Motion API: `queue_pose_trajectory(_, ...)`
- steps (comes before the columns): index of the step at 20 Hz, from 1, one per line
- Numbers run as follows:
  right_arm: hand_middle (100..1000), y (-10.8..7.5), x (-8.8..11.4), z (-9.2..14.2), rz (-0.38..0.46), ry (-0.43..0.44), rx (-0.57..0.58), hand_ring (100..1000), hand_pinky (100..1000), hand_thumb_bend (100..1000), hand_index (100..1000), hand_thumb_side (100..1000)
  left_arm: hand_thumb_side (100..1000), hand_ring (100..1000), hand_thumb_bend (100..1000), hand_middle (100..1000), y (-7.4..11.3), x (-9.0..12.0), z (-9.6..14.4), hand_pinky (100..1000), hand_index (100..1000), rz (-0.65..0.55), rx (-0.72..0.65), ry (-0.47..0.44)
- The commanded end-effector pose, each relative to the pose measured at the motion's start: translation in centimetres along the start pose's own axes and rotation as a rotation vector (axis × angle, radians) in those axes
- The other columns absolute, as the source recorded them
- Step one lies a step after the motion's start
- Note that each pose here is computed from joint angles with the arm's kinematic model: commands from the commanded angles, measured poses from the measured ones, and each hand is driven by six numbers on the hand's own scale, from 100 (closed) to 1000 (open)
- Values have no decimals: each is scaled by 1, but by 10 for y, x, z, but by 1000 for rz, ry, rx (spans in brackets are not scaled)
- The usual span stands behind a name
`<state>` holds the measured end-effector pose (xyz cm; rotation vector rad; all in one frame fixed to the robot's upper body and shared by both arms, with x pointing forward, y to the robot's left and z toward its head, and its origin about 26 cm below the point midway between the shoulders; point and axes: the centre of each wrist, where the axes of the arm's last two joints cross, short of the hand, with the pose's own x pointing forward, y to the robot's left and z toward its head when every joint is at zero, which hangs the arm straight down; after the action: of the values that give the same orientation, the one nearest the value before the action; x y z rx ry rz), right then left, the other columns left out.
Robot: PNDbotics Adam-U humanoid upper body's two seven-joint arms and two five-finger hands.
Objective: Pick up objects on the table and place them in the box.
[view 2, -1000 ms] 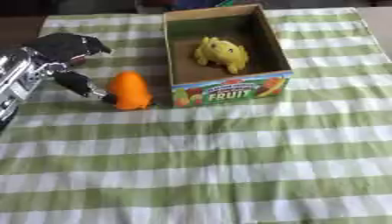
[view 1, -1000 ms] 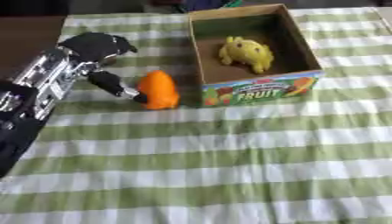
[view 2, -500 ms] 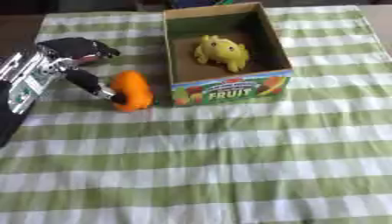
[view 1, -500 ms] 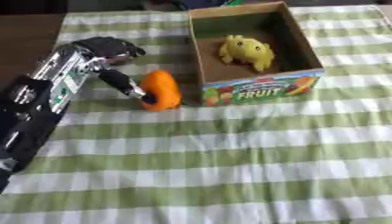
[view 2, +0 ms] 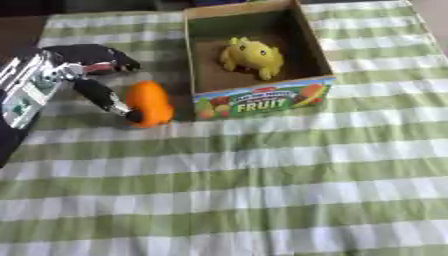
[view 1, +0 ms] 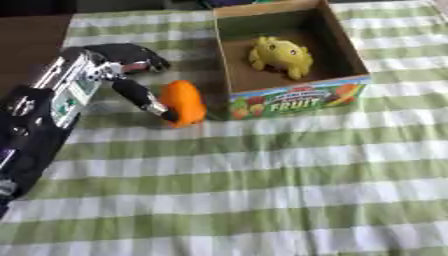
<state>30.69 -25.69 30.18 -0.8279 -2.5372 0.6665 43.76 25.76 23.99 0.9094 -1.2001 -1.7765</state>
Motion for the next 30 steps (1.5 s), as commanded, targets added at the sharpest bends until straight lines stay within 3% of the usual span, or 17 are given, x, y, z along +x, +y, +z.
queue_pose_trajectory(1, 777, -8, 3, -4, 28, -21, -16, 852, 739, 100, 855, 1000, 781, 820, 832, 853, 13, 2, 7, 634, 909, 3, 32, -54)
queue_pose_trajectory(4, 776, -8, 3, -4, 27, -19, -19, 852, 739, 100, 854, 1000, 765, 812, 762, 846, 15, 4, 9, 625, 895, 16, 37, -90)
queue_pose_trajectory(13, 773, -8, 3, -4, 23, -13, -30, 850, 737, 100, 853, 1000, 757, 791, 674, 824, 15, 10, 10, 612, 876, 51, 22, -143)
queue_pose_trajectory(17, 772, -8, 3, -4, 23, -12, -39, 850, 737, 100, 851, 1000, 731, 774, 559, 788, 12, 11, 8, 600, 869, 84, -2, -165)
queue_pose_trajectory(26, 768, -8, 3, -3, 14, -13, -46, 848, 736, 100, 850, 1000, 697, 773, 514, 774, 11, 5, 8, 567, 867, -18, -67, -27)
queue_pose_trajectory(30, 767, -8, 3, -4, 8, -16, -53, 845, 736, 100, 849, 1000, 559, 765, 268, 766, 11, 5, 7, 560, 863, -45, -80, -17)
